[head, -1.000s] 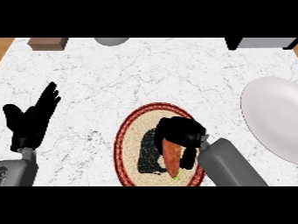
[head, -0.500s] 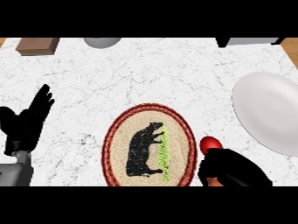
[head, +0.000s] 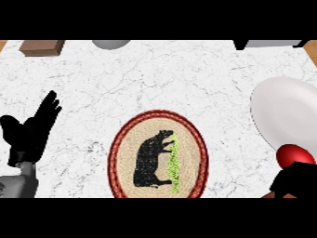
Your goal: Pick the sweet potato from the placemat and place it in the plate
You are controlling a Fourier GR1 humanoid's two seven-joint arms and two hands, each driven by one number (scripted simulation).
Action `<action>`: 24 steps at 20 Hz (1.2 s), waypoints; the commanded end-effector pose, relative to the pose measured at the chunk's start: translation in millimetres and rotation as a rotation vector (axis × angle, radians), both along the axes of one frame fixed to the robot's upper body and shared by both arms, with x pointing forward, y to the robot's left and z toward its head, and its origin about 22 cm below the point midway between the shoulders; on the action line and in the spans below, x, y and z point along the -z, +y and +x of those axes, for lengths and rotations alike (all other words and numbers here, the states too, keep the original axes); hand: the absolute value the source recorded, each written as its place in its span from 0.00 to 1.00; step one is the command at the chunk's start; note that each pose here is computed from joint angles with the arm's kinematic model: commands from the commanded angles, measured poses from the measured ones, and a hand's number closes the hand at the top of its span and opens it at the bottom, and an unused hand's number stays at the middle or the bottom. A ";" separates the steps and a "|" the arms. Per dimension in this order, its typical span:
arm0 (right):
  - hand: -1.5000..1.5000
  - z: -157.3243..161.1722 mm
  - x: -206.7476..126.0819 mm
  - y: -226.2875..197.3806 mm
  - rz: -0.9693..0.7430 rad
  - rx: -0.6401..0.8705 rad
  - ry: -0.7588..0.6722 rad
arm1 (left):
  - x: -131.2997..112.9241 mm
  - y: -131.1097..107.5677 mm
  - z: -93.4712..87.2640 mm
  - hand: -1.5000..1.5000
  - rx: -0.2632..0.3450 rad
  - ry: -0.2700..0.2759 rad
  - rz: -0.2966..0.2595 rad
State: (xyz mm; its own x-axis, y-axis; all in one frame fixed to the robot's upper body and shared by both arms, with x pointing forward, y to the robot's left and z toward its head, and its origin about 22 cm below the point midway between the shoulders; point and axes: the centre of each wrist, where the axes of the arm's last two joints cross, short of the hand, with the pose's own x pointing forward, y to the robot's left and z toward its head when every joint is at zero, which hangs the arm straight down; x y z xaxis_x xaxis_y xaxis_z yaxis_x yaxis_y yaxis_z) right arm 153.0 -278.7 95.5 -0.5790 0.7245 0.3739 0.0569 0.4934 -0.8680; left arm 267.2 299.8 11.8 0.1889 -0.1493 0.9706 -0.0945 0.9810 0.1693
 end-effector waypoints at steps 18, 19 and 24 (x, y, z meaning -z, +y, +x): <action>1.00 98.4 4.5 -139.0 0.127 0.372 0.070 | -4.0 -3.0 7.6 0.50 0.053 -0.024 0.022; 1.00 89.6 11.1 -175.5 0.099 0.385 0.100 | -1.5 -19.6 7.4 0.50 0.062 -0.031 0.000; 1.00 113.5 5.9 -192.6 0.000 0.340 0.251 | -2.1 -9.7 26.2 0.50 0.065 -0.014 0.001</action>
